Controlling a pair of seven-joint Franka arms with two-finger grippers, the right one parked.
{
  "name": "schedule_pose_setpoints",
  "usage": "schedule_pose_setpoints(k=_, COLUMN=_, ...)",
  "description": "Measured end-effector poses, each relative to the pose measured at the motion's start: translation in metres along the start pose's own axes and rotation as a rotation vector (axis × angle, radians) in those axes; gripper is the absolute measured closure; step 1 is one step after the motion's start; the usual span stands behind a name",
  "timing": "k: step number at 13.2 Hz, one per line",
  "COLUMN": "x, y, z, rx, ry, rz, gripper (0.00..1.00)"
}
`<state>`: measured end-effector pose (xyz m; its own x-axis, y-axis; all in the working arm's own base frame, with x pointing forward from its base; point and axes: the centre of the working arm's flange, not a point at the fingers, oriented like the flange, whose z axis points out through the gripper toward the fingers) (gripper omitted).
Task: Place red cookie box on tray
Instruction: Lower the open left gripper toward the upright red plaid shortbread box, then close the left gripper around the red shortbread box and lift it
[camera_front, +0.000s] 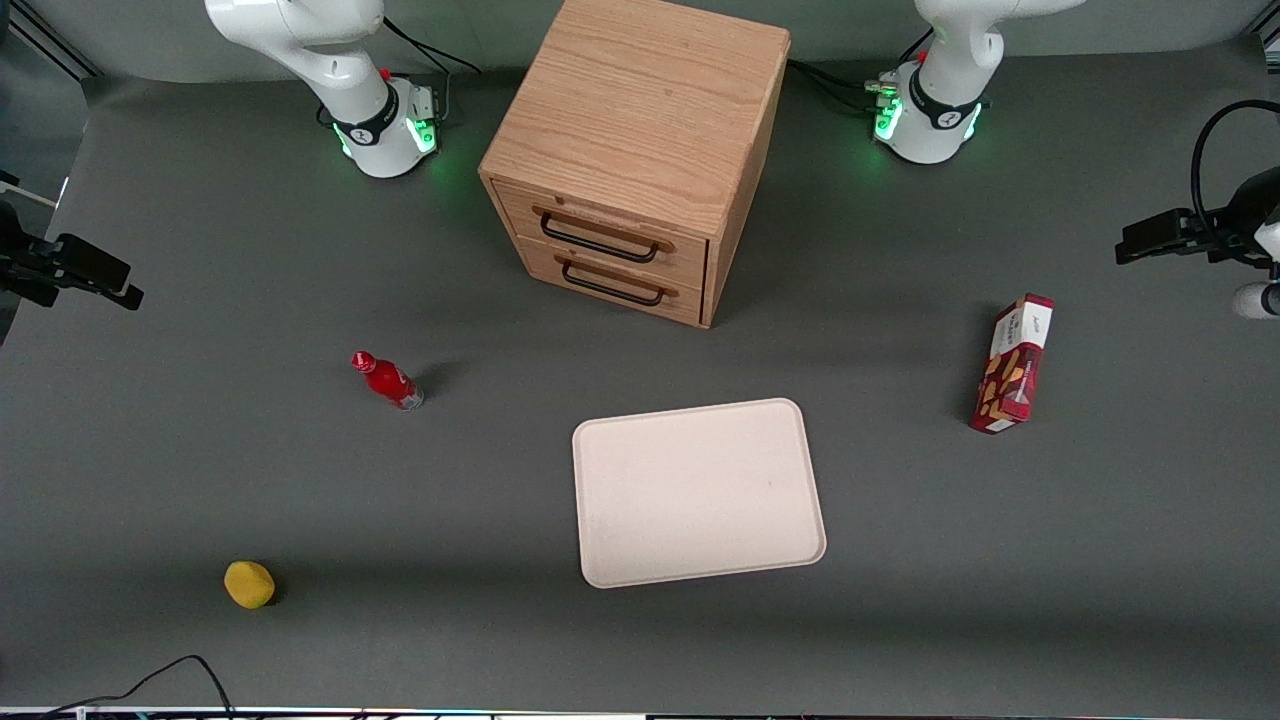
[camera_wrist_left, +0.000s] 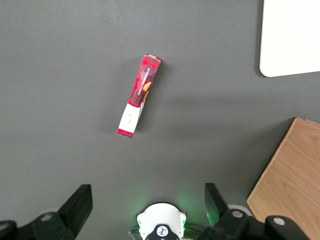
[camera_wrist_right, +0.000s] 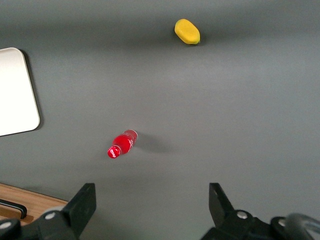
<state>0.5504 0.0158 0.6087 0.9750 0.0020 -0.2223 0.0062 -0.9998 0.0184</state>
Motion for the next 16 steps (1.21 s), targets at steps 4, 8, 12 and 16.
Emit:
schedule_pose_setpoints(k=4, x=-0.001, y=-0.002, z=-0.004, rx=0.002, ry=0.008, rz=-0.012, gripper=0.0)
schedule_pose_setpoints(k=8, x=0.006, y=-0.029, z=0.017, rx=0.012, ry=-0.03, rz=0.005, gripper=0.0)
schedule_pose_setpoints(k=12, x=0.044, y=-0.057, z=0.143, rx=0.002, ry=-0.066, rz=0.278, gripper=0.0)
schedule_pose_setpoints(k=16, x=0.053, y=-0.054, z=0.274, rx=0.034, ry=0.055, rz=0.36, gripper=0.0)
